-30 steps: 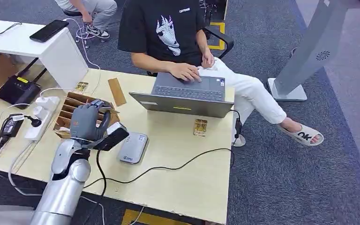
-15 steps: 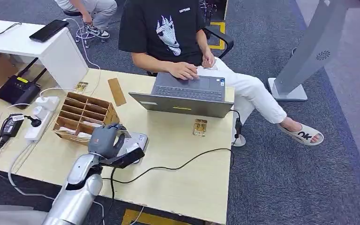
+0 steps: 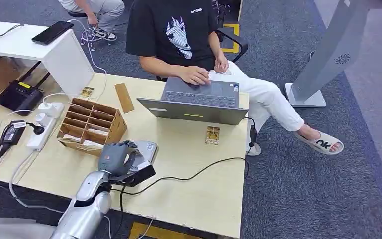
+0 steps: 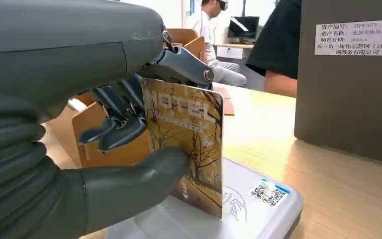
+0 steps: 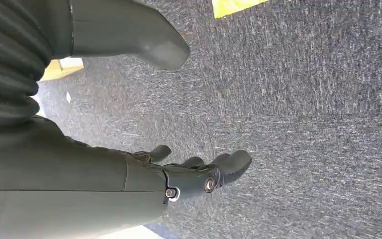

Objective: Pass the card to the sensor for recognition and then transmit it.

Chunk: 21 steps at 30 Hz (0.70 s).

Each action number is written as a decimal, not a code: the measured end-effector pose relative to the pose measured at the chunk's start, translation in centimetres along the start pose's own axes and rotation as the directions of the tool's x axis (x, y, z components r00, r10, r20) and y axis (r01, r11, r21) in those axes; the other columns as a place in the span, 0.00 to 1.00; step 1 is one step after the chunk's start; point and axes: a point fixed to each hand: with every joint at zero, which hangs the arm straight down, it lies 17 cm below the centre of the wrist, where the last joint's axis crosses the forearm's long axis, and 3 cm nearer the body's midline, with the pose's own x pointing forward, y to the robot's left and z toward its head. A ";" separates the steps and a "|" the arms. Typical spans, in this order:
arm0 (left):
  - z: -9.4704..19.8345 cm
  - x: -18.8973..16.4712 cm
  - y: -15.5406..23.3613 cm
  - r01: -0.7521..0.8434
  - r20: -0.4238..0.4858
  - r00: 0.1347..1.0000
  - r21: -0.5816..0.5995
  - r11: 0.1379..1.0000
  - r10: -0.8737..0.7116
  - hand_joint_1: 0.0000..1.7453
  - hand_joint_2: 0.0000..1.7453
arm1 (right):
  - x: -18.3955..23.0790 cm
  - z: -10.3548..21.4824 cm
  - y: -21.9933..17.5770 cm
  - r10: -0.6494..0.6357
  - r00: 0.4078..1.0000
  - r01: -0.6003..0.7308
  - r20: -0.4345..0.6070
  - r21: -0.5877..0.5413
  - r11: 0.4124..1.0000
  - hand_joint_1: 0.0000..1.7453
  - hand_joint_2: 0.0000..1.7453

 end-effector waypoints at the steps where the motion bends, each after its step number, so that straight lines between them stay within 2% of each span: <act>1: 0.0 0.0 0.0 0.000 -0.001 1.000 -0.001 1.000 0.000 1.00 1.00 | 0.0 0.0 0.0 0.000 1.000 0.000 0.000 0.000 1.000 0.00 1.00; 21: -0.1 0.4 -0.4 -0.004 0.007 1.000 0.009 1.000 0.004 1.00 1.00 | 0.1 0.1 0.2 0.013 1.000 -0.013 0.008 0.004 1.000 0.00 1.00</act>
